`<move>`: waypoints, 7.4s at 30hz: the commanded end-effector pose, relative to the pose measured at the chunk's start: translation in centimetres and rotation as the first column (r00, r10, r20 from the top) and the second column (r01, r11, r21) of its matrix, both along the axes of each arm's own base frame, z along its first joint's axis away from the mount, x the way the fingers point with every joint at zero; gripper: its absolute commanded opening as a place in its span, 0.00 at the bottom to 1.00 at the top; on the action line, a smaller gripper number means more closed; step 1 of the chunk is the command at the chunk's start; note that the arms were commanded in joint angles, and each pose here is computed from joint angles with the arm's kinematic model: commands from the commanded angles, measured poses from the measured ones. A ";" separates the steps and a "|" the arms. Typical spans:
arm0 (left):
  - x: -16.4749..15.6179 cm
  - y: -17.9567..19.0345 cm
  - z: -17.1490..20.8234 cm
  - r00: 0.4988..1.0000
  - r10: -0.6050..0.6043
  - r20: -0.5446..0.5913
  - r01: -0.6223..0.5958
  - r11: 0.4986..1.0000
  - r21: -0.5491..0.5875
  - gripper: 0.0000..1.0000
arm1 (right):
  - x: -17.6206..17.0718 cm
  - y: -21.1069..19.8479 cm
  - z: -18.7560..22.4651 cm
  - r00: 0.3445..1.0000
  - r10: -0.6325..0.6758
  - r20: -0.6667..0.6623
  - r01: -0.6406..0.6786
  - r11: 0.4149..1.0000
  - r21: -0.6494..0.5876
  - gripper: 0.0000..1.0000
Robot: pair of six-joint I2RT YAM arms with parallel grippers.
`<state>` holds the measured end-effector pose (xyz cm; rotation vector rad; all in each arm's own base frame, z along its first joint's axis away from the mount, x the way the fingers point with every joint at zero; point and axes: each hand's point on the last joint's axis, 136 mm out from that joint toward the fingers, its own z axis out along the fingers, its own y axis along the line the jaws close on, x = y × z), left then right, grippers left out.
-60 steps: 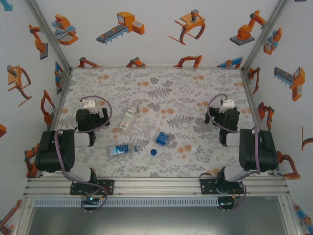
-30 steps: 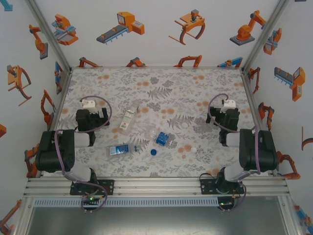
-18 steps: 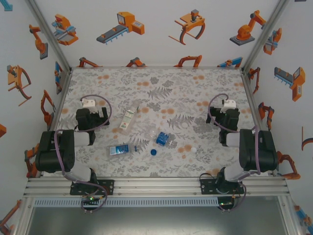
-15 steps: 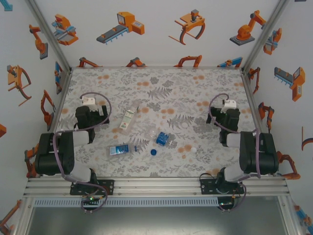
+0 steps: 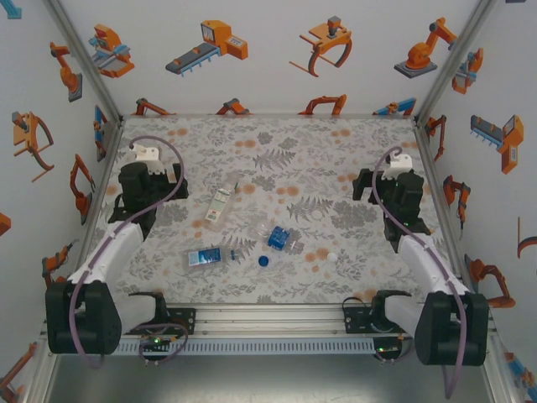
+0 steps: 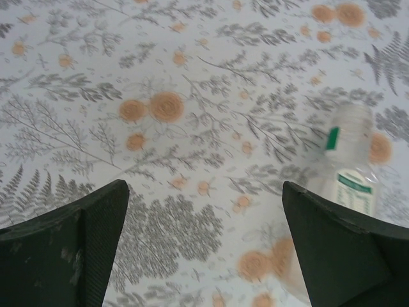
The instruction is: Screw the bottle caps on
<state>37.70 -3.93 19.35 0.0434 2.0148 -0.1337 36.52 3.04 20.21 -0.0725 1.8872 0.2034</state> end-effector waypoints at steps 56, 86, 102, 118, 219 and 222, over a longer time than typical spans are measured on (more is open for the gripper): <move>-6.5 -2.1 2.2 0.974 -0.098 -0.202 0.077 0.991 -0.108 0.97 | -12.8 28.5 -12.1 0.457 0.710 -0.535 -0.888 0.336 -0.313 0.46; -21.7 -21.7 12.0 0.426 -0.894 -0.140 0.862 0.448 -0.238 0.97 | -22.9 28.3 5.1 0.328 0.886 -0.327 -0.198 -0.274 -0.941 0.42; -26.0 -25.2 12.1 0.258 -0.952 -0.164 0.941 0.287 -0.181 0.99 | -27.1 30.3 11.2 0.221 0.944 -0.246 0.057 -0.265 -0.963 0.43; -28.1 -26.8 10.5 0.145 -0.962 -0.231 0.959 0.194 -0.207 0.86 | -26.6 30.5 12.1 0.266 0.941 -0.210 0.070 -0.236 -0.969 0.43; -23.4 -32.2 26.2 0.182 -0.849 0.496 0.957 0.036 -0.289 0.68 | -17.8 23.9 30.3 0.694 0.567 0.444 -0.712 0.452 0.537 0.40; -23.4 -32.0 26.1 0.187 -0.845 0.501 0.957 0.041 -0.288 0.61 | -17.8 23.9 30.2 0.695 0.566 0.443 -0.711 0.454 0.537 0.40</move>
